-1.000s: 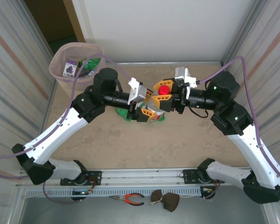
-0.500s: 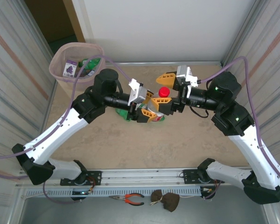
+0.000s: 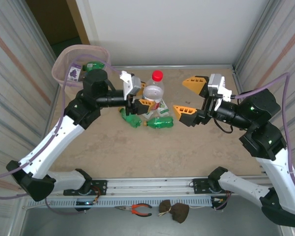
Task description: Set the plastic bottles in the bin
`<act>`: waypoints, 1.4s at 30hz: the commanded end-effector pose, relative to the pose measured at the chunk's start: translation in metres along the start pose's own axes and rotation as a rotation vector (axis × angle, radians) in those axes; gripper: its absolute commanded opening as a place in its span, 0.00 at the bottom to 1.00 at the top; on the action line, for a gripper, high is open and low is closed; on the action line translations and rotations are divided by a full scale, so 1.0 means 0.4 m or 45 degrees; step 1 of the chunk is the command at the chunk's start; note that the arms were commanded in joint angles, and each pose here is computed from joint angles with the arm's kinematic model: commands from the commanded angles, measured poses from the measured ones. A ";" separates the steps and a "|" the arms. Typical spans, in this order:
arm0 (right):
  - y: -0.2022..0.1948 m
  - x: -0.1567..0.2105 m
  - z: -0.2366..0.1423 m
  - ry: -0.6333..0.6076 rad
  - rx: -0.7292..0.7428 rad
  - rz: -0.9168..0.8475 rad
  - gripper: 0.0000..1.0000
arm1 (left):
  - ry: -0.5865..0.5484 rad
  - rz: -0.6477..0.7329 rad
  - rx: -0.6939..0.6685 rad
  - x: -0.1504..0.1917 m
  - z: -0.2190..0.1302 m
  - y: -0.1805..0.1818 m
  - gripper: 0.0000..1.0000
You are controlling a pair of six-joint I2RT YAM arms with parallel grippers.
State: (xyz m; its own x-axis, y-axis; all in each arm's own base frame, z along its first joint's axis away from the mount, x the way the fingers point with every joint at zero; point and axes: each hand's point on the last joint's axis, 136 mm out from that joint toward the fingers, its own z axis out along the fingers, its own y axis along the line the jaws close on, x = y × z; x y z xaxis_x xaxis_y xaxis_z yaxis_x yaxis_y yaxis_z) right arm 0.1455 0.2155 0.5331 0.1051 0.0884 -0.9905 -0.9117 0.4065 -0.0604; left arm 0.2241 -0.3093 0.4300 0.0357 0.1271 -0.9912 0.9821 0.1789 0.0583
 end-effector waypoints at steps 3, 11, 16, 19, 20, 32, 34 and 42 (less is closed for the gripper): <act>-0.015 0.020 -0.002 0.033 0.049 -0.012 0.85 | -0.086 -0.088 -0.323 -0.078 -0.072 0.140 0.55; -0.018 0.029 -0.004 0.042 0.060 -0.012 0.85 | -0.180 -0.374 -0.722 -0.087 -0.194 0.364 0.51; -0.019 0.034 -0.006 0.047 0.066 -0.014 0.84 | -0.264 -0.577 -0.941 -0.062 -0.291 0.489 0.52; -0.017 0.035 -0.007 0.049 0.064 -0.015 0.84 | -0.301 -0.662 -1.059 -0.047 -0.339 0.547 0.52; -0.018 0.036 -0.007 0.050 0.066 -0.014 0.84 | -0.318 -0.692 -1.105 -0.041 -0.354 0.565 0.53; -0.022 0.048 -0.005 0.065 0.073 -0.009 0.83 | -0.472 -1.298 -1.713 0.125 -0.538 0.715 0.47; -0.023 0.046 -0.004 0.063 0.073 -0.010 0.83 | -0.492 -1.412 -1.737 0.157 -0.553 0.738 0.50; -0.027 0.050 -0.002 0.070 0.083 -0.020 0.83 | -0.541 -1.735 -1.701 0.258 -0.544 0.837 0.52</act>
State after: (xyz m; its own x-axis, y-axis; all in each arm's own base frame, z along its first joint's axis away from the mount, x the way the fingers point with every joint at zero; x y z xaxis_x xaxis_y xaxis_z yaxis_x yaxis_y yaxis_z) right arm 0.1567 0.2134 0.5133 0.0705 0.0404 -0.9967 -0.8890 0.4557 -0.0444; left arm 0.5111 -0.0211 0.3740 -0.2705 -0.8277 -0.4917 -0.3209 0.5590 -0.7645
